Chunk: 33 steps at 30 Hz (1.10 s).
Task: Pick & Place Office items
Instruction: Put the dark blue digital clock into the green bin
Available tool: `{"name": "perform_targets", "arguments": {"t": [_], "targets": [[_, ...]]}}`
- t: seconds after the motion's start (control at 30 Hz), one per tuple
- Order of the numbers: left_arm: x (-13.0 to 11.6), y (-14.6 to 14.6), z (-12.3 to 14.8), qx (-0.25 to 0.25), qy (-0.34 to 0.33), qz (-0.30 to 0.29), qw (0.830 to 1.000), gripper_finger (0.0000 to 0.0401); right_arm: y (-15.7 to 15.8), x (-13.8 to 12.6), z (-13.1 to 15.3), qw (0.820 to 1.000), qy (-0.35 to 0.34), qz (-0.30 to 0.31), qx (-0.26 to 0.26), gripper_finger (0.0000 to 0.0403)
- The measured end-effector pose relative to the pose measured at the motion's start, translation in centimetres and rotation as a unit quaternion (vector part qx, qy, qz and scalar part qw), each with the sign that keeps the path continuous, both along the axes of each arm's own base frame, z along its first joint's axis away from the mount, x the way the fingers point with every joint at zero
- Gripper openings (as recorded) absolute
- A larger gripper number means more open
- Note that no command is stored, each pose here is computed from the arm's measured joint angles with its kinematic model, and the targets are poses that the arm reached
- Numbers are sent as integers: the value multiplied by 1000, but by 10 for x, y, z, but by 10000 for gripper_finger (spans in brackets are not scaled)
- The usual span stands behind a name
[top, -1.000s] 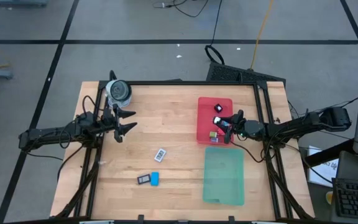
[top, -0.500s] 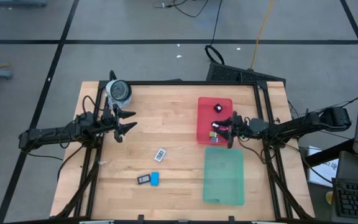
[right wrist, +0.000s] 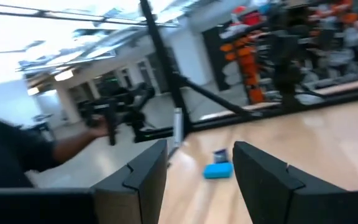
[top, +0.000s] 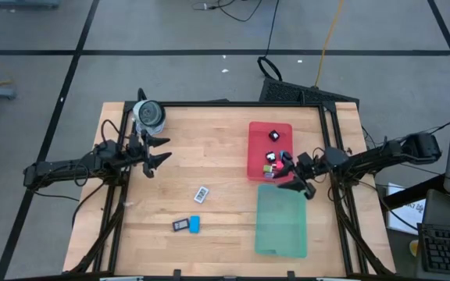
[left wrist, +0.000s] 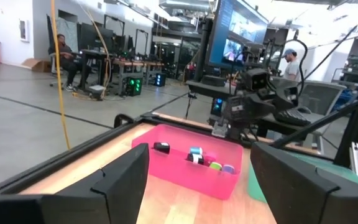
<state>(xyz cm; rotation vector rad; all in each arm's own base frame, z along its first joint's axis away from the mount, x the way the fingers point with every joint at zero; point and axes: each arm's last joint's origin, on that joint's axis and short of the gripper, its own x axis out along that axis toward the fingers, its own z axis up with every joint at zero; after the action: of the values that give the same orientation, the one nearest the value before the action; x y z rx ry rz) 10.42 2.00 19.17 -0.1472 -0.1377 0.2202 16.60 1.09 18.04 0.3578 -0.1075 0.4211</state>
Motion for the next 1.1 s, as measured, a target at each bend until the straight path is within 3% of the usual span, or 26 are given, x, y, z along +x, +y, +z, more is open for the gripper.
{"name": "perform_targets", "arguments": {"t": [0.23, 0.5, 0.73, 0.97, 1.1], "targets": [[0, 0, 0, -4, -2, -2, 1000, 282, 11, -3, 6, 999, -40, 33, -13, 171], [0, 0, 1, -5, -5, -2, 1000, 267, 11, -2, 5, 998, -39, 32, -24, 171], [0, 0, 1, -114, -31, -17, 993, 254, 11, -2, 4, 998, -39, 30, -36, 171], [0, 1, 1, -137, -39, 0, 990, 248, 11, -2, 4, 998, -38, 30, -36, 171], [0, 1, 0, -188, -48, -4, 981, 255, 11, -2, 4, 998, -38, 30, -36, 171]]}}
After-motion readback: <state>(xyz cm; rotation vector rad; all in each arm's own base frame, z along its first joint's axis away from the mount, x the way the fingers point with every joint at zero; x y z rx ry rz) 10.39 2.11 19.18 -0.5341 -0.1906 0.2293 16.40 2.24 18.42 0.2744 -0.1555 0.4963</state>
